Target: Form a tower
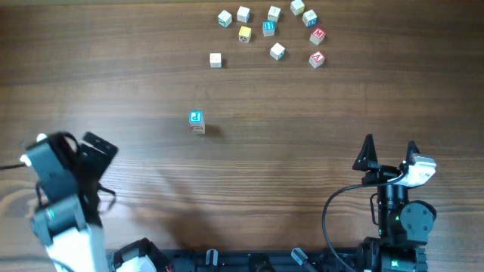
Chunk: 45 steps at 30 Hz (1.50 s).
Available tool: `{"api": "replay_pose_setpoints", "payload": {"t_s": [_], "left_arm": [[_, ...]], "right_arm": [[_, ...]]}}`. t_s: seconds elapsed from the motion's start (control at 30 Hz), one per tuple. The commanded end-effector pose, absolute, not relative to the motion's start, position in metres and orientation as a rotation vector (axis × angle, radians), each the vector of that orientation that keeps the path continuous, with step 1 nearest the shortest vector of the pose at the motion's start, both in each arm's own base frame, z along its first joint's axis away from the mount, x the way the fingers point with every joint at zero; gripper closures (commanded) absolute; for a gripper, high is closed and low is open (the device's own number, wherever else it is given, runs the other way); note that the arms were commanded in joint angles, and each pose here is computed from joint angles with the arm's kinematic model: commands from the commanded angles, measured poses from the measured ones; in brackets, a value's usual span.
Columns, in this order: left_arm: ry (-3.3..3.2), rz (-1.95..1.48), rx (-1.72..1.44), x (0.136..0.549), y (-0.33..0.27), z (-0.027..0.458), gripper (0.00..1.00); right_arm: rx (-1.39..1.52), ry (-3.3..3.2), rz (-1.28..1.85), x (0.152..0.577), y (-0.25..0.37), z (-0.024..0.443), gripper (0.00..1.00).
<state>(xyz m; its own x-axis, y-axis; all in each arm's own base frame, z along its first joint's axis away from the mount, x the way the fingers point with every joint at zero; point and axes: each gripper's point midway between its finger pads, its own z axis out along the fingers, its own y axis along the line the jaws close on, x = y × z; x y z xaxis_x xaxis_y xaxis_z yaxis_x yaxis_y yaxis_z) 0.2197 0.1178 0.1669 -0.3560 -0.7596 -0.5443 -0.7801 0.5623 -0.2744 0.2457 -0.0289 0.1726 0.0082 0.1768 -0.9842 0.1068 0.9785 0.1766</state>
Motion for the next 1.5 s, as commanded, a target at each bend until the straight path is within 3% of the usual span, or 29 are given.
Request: {"api": "replay_pose_setpoints", "payload": {"t_s": [0.0,0.17,0.37,0.7,0.9,1.13,1.33,1.47], "left_arm": [[2.076,-0.059,-1.013,0.212,0.078,0.194,0.00],[1.930,-0.109,-0.849,0.189,0.057,0.229,0.00],[1.904,-0.183,-0.774,0.180,0.041,0.234,0.00],[1.430,-0.440,-0.493,0.230,0.009,0.240,0.00],[1.259,-0.484,-0.450,0.234,0.005,0.253,0.00],[1.288,-0.423,-0.465,0.240,0.010,0.227,0.00],[1.382,-0.238,-0.203,0.243,-0.005,0.219,0.00],[1.588,-0.173,-0.143,0.246,-0.009,0.170,0.00]], "right_arm": [[0.198,1.556,0.051,0.245,-0.027,0.175,0.00],[0.198,1.556,0.052,0.245,-0.027,0.175,0.00],[0.198,1.556,0.052,0.245,-0.027,0.175,0.00],[0.198,1.556,0.052,0.245,-0.027,0.175,0.00],[0.198,1.556,0.052,0.245,-0.027,0.175,0.00],[0.198,1.556,0.051,0.245,-0.027,0.175,0.00],[0.198,1.556,0.051,0.245,-0.027,0.175,0.00],[0.198,1.556,0.052,0.245,-0.027,0.175,0.00]]}}
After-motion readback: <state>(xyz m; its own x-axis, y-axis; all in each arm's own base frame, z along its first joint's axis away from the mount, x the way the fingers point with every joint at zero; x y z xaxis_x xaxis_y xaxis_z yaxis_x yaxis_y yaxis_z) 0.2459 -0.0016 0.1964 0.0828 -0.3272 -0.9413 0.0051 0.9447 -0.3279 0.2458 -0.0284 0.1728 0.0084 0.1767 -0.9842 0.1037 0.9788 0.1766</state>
